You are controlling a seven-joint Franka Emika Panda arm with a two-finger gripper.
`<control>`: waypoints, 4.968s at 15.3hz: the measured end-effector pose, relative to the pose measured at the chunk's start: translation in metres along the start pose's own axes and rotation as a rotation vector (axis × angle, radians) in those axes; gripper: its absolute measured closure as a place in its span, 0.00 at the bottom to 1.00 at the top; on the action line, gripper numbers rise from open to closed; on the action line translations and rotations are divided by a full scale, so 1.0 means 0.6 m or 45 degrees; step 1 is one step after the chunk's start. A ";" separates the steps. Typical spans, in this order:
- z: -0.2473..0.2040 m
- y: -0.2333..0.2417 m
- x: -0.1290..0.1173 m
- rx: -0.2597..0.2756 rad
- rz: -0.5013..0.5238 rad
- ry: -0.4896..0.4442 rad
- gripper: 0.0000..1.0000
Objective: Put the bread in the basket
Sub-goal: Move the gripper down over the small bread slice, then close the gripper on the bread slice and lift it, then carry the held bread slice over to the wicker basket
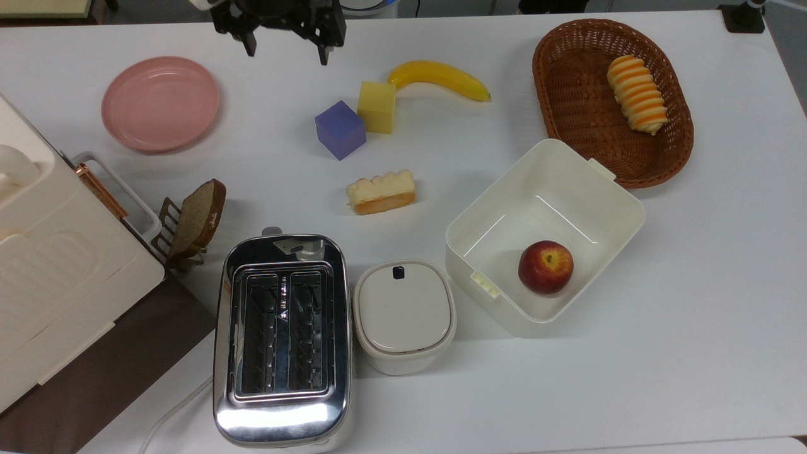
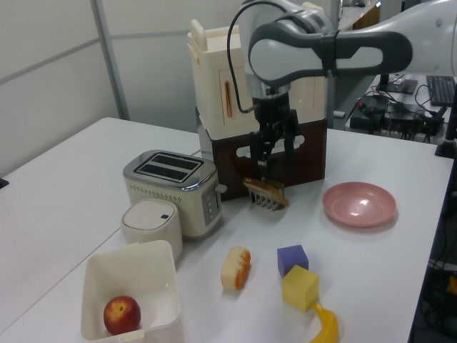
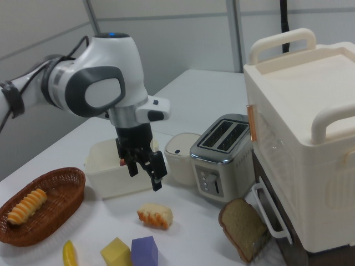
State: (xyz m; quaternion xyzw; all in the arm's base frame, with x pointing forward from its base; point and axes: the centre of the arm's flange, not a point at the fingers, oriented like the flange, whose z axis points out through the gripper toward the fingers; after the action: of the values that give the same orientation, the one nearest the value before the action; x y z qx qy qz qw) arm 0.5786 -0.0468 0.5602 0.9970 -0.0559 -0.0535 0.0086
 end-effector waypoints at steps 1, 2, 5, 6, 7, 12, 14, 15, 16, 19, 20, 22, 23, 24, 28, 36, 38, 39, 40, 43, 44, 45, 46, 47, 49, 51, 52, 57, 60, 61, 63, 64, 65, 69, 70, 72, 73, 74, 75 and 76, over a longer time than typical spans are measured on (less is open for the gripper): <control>0.012 -0.006 0.006 -0.002 -0.007 -0.017 0.00; 0.028 -0.016 0.013 -0.006 -0.023 -0.038 0.00; 0.080 -0.058 0.036 -0.016 -0.199 -0.098 0.00; 0.095 -0.064 0.042 -0.015 -0.280 -0.112 0.00; 0.105 -0.067 0.046 -0.013 -0.355 -0.122 0.00; 0.161 -0.071 0.070 -0.045 -0.774 -0.152 0.00; 0.208 -0.090 0.096 -0.111 -0.874 -0.150 0.00; 0.228 -0.101 0.107 -0.132 -0.902 -0.141 0.00; 0.247 -0.114 0.116 -0.148 -0.929 -0.132 0.00; 0.290 -0.167 0.126 -0.182 -1.005 -0.142 0.00; 0.301 -0.190 0.126 -0.190 -1.034 -0.141 0.00; 0.322 -0.232 0.124 -0.210 -1.091 -0.142 0.00; 0.335 -0.251 0.123 -0.230 -1.119 -0.158 0.00; 0.350 -0.264 0.121 -0.255 -1.136 -0.175 0.00; 0.399 -0.289 0.131 -0.365 -1.121 -0.180 0.11; 0.187 -0.212 0.107 -0.335 -0.971 -0.011 0.35; 0.144 -0.218 0.095 -0.283 -0.945 0.051 0.35; 0.131 -0.229 0.091 -0.264 -0.922 0.076 0.35; 0.122 -0.249 0.088 -0.255 -0.896 0.098 0.35; 0.112 -0.350 0.061 -0.246 -0.806 0.149 0.35; 0.111 -0.383 0.049 -0.243 -0.770 0.163 0.35; 0.106 -0.413 0.040 -0.239 -0.736 0.182 0.35; 0.101 -0.439 0.033 -0.234 -0.706 0.201 0.35; 0.093 -0.462 0.029 -0.227 -0.670 0.226 0.35; 0.079 -0.499 0.030 -0.201 -0.587 0.303 0.35; 0.076 -0.525 0.031 -0.182 -0.538 0.352 0.35; 0.079 -0.532 0.031 -0.179 -0.527 0.357 0.35; 0.078 -0.536 0.032 -0.176 -0.513 0.363 0.35; 0.077 -0.536 0.032 -0.176 -0.513 0.364 0.35; 0.077 -0.536 0.032 -0.176 -0.514 0.364 0.35; 0.077 -0.537 0.032 -0.176 -0.514 0.364 0.35; 0.077 -0.537 0.032 -0.176 -0.514 0.364 0.35; 0.076 -0.537 0.032 -0.175 -0.514 0.365 0.35; 0.075 -0.540 0.027 -0.179 -0.517 0.352 0.35; 0.077 -0.547 0.020 -0.184 -0.526 0.331 0.35; 0.082 -0.582 -0.007 -0.194 -0.571 0.300 0.35; 0.084 -0.601 -0.023 -0.199 -0.591 0.287 0.35; 0.087 -0.617 -0.036 -0.203 -0.600 0.278 0.35; 0.088 -0.627 -0.043 -0.205 -0.600 0.273 0.35; 0.088 -0.630 -0.046 -0.205 -0.601 0.272 0.35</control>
State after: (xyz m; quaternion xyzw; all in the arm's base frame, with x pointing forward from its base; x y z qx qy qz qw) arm 0.5873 0.3312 0.5018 0.9785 0.1836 0.0473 0.0810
